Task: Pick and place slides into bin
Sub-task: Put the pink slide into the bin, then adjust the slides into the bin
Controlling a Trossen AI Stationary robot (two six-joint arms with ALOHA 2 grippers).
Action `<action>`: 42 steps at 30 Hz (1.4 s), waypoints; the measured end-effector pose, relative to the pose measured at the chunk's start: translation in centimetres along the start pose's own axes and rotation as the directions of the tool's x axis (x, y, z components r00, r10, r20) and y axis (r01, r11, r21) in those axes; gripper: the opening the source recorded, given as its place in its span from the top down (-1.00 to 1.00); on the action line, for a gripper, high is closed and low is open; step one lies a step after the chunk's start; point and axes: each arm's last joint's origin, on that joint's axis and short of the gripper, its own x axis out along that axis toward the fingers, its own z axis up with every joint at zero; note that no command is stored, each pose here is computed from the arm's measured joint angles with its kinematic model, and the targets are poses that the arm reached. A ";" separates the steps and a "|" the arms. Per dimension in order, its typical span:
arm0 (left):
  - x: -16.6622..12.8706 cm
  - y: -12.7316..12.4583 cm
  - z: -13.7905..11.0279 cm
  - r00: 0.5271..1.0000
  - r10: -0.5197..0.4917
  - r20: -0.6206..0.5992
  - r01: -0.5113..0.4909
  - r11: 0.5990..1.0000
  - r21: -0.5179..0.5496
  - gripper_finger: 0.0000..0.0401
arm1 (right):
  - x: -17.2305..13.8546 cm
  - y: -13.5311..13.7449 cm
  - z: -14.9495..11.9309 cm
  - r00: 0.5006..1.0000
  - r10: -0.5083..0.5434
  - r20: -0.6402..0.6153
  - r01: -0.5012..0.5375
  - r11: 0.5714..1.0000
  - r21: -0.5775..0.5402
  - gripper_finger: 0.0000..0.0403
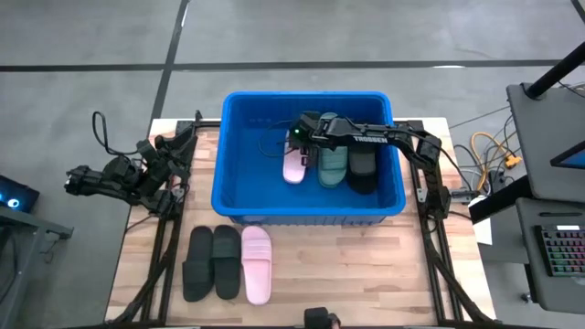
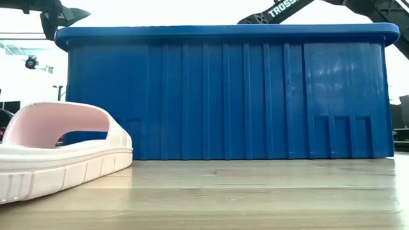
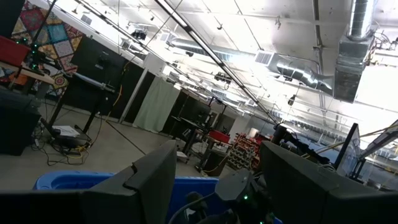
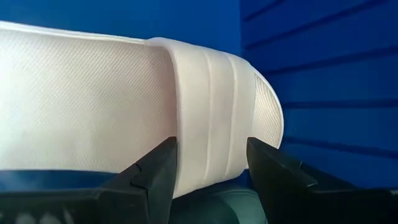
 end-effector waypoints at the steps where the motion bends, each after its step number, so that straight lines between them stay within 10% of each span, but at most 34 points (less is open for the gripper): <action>1: 0.0 0.0 0.0 1.000 0.000 0.000 0.000 1.000 0.000 -0.08 | 0.0 0.0 0.0 1.000 0.000 0.001 0.000 1.000 -0.009 0.08; 42: 0.0 0.0 -0.2 1.000 0.000 -0.014 0.000 1.000 0.022 -0.08 | -7.5 -3.1 2.4 0.966 0.258 0.029 -0.259 0.965 0.043 0.26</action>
